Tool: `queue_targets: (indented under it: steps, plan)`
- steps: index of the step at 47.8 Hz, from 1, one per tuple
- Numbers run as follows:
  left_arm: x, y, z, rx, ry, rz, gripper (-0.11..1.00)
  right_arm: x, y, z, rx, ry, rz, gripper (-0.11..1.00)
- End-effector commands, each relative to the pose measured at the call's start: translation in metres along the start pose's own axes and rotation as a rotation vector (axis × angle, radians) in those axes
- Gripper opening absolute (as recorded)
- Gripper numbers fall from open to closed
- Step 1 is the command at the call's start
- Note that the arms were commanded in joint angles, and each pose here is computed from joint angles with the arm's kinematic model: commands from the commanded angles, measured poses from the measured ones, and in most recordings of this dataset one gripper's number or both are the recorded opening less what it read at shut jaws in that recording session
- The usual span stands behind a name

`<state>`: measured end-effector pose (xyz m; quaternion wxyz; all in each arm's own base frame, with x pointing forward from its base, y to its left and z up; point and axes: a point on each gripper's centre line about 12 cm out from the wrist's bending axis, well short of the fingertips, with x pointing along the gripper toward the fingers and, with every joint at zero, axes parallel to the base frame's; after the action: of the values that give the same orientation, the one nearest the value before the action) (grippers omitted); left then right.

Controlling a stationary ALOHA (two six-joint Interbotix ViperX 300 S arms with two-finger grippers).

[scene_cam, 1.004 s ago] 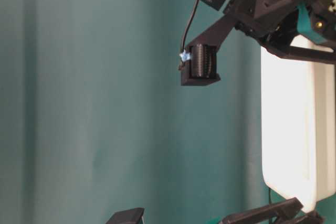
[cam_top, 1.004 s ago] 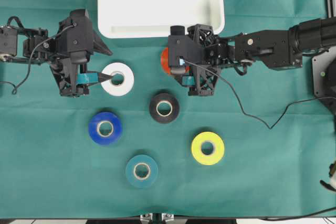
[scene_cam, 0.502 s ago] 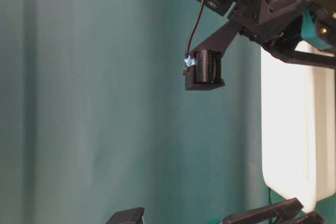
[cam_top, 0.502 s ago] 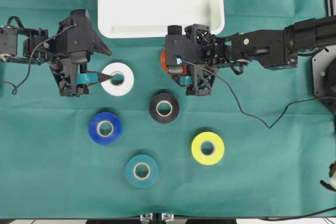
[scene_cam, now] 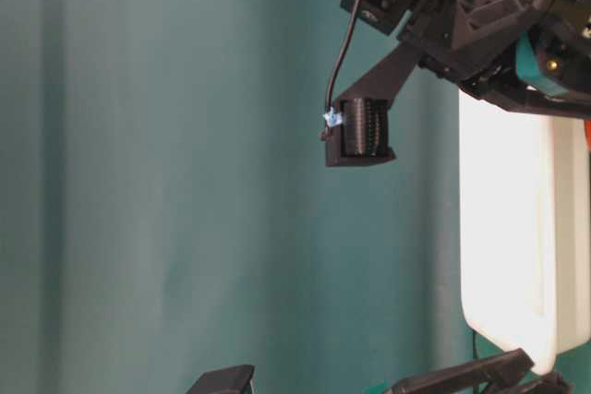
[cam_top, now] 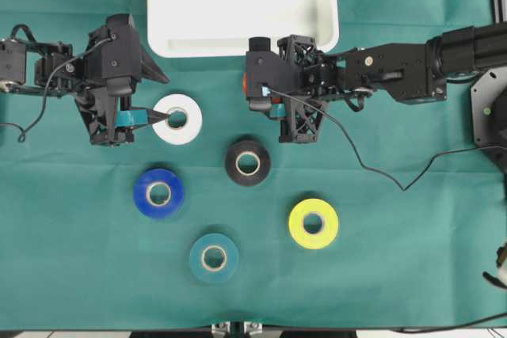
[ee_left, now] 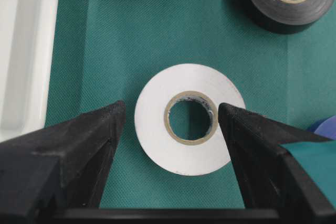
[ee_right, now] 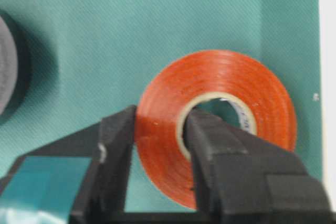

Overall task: Put the tape alternately from left to right into the white case.
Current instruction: 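Lower right gripper and grasp the orange tape roll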

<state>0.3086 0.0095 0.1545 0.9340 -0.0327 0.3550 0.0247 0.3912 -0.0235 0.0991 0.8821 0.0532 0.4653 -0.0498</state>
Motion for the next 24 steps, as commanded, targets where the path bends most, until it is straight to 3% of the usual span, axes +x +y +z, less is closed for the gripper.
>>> queue_targets:
  steps: [1, 24]
  plan:
    - [-0.002, 0.0, 0.012, -0.001, -0.035, -0.001, 0.92, -0.015, 0.005, 0.017, -0.01, -0.05, 0.009, 0.29]
    - [-0.003, 0.0, 0.012, -0.001, -0.021, -0.001, 0.92, -0.055, 0.027, 0.043, -0.047, -0.121, 0.045, 0.29]
